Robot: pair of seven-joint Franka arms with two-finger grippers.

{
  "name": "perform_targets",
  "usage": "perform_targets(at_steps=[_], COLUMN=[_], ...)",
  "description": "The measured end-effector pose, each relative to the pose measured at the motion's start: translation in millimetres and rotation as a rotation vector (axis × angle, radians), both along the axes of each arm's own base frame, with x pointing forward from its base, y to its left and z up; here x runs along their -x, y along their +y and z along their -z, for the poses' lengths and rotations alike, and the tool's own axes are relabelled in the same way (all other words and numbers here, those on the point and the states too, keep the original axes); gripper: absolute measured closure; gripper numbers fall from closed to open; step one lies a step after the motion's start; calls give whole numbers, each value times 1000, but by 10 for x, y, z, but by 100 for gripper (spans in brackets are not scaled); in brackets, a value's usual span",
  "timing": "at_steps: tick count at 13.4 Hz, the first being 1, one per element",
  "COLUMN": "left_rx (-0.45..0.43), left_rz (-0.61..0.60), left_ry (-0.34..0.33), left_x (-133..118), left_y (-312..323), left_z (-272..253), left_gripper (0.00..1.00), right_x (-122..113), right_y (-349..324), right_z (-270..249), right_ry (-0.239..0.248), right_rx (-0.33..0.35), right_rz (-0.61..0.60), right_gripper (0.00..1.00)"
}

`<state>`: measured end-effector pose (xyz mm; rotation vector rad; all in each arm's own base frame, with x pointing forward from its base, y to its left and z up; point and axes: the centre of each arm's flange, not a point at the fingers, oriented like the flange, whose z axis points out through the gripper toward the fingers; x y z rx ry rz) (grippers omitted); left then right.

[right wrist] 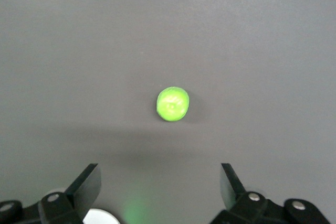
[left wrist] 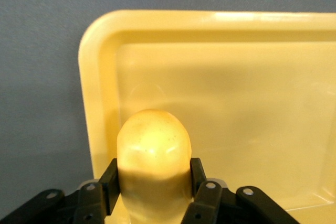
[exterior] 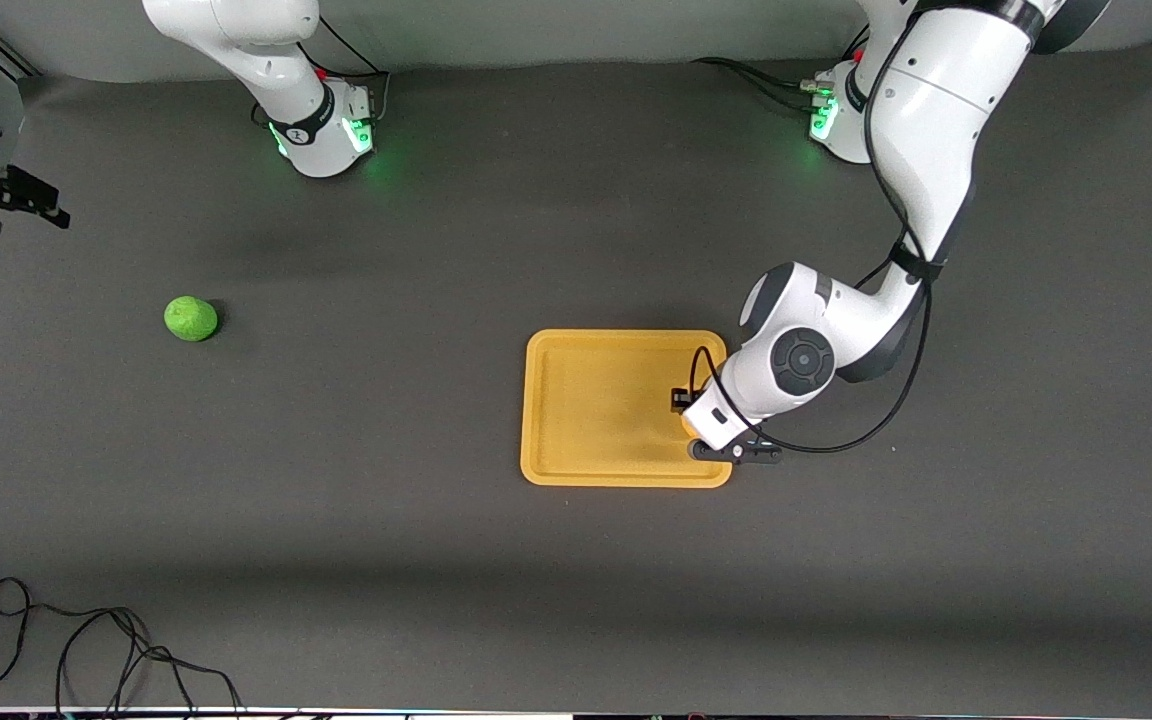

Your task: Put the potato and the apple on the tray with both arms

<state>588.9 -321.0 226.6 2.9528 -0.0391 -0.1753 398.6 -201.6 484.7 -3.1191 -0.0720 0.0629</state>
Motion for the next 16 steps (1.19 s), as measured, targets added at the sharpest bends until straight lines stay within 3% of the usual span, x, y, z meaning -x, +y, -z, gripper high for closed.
perform_targets(at_steps=[7,10,14,16], left_rx=[-19,-23,-27,-25], left_rz=[8,9,10,5], left_ry=[3,8,16,9], left_x=[-22,-12,-3,-31], left_y=[33,31,34,44], left_z=[3,44,112,78], left_gripper=[43,43,5,0], right_x=[63,43,-39,-33], right_y=[-93,-70,40,29], right_z=[1591,2011,2361,2499], right_ry=[-19,4,21,32], right_rx=[34,47,49,59], right_rz=[38,41,42,43], right_gripper=[0,0,0,0])
